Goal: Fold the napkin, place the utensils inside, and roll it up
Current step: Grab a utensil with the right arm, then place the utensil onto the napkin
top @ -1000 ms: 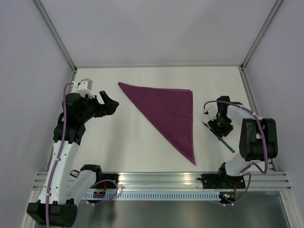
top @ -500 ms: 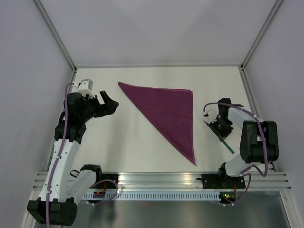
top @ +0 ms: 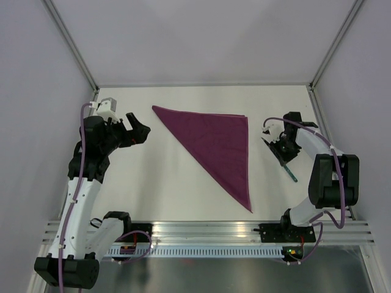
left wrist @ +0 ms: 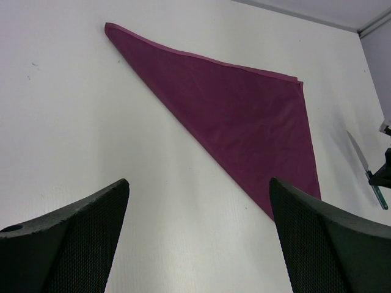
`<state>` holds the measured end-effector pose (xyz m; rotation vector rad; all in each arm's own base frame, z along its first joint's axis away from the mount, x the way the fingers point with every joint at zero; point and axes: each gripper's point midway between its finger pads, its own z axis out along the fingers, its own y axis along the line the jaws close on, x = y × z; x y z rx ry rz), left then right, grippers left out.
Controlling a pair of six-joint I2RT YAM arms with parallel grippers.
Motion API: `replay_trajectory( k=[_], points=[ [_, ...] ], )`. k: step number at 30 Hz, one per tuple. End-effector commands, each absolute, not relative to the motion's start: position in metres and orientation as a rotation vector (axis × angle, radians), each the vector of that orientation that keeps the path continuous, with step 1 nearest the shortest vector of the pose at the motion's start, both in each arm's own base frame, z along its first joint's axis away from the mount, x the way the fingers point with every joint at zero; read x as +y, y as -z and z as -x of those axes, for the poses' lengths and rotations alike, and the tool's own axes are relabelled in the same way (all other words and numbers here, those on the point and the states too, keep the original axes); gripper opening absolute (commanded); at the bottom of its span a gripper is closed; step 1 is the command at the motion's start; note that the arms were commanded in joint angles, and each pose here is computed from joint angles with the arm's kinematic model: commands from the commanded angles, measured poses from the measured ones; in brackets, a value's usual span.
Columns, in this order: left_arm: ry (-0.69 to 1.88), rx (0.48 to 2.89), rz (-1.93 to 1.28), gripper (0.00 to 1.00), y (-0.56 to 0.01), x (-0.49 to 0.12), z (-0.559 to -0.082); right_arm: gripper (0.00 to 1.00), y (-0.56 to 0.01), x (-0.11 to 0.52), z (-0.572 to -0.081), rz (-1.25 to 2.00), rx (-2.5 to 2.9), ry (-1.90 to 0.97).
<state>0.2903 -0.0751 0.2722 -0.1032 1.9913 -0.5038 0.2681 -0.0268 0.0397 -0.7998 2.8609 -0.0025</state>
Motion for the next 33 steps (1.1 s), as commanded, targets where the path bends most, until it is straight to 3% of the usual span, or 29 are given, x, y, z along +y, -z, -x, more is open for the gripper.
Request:
replay_trajectory(
  k=[1, 6, 17, 26, 33],
  points=[
    [0.510, 1.958, 0.161, 1.00, -0.291, -0.072, -0.294, 0.00, -0.057, -0.021, -0.287, 0.766, 2.830, -0.045],
    [0.504, 1.959, 0.168, 1.00, -0.294, -0.072, -0.299, 0.00, -0.087, 0.000, -0.322, 0.731, 2.768, -0.082],
    [0.522, 1.949, 0.191, 1.00, -0.307, -0.073, -0.309, 0.01, -0.126, 0.168, -0.366, 0.876, 2.634, -0.278],
    [0.522, 1.949, 0.205, 1.00, -0.313, -0.073, -0.315, 0.01, -0.102, 0.283, -0.363, 1.010, 2.630, -0.363],
    [0.508, 1.966, 0.218, 1.00, -0.306, -0.071, -0.317, 0.01, -0.068, 0.324, -0.347, 1.085, 2.667, -0.390]
  ],
)
